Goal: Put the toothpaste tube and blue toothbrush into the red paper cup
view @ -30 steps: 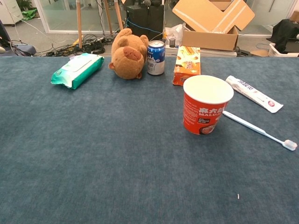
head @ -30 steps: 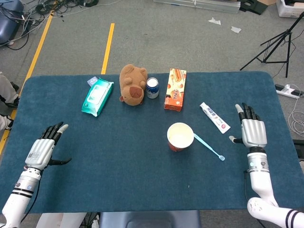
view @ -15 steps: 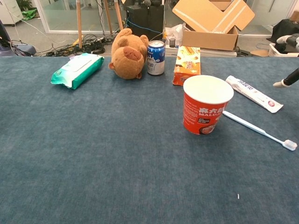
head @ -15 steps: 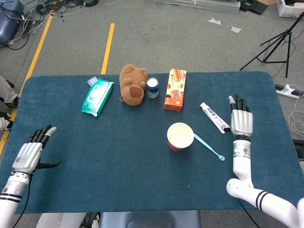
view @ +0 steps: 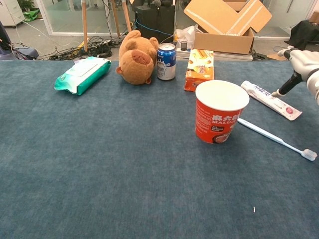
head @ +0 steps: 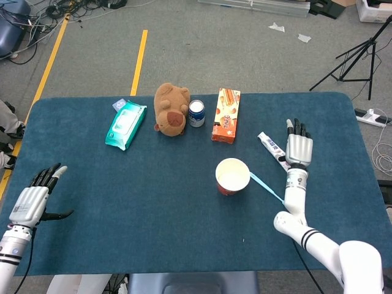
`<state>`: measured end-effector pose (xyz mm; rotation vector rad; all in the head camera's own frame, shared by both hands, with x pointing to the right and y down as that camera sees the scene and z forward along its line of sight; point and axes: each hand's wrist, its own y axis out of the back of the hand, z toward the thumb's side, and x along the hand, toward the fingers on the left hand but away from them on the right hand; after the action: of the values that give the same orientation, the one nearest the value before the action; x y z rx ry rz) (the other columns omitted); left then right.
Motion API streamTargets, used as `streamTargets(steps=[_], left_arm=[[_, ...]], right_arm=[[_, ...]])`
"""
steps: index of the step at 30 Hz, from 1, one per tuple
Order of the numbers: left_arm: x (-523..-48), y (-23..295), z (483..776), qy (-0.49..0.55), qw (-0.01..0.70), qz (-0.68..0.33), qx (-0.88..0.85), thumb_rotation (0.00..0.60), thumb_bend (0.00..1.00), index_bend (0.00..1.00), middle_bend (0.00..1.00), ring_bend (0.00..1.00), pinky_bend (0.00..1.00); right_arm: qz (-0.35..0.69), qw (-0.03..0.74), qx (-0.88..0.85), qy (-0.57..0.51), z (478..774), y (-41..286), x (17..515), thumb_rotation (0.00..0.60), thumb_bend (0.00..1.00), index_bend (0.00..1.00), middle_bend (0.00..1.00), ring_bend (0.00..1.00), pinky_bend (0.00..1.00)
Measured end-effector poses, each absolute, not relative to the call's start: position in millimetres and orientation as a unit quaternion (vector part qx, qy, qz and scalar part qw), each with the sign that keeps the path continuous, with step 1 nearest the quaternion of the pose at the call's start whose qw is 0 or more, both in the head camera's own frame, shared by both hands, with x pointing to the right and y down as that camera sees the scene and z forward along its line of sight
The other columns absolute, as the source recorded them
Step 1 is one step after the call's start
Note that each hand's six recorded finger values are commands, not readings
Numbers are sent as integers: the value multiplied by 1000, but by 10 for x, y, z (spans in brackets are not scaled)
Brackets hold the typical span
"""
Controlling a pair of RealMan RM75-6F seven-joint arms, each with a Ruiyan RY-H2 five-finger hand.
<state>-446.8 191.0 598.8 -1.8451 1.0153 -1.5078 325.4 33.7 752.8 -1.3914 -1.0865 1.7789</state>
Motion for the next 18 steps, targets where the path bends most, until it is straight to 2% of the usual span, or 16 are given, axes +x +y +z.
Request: streamTargets(steps=[18], left_arm=[[-4579, 1959, 5978, 377, 266, -568, -681, 600, 0, 0, 13, 0, 0]], right_arm=[[678, 291, -538, -407, 7797, 128, 2910, 600, 0, 0, 0, 0, 222]])
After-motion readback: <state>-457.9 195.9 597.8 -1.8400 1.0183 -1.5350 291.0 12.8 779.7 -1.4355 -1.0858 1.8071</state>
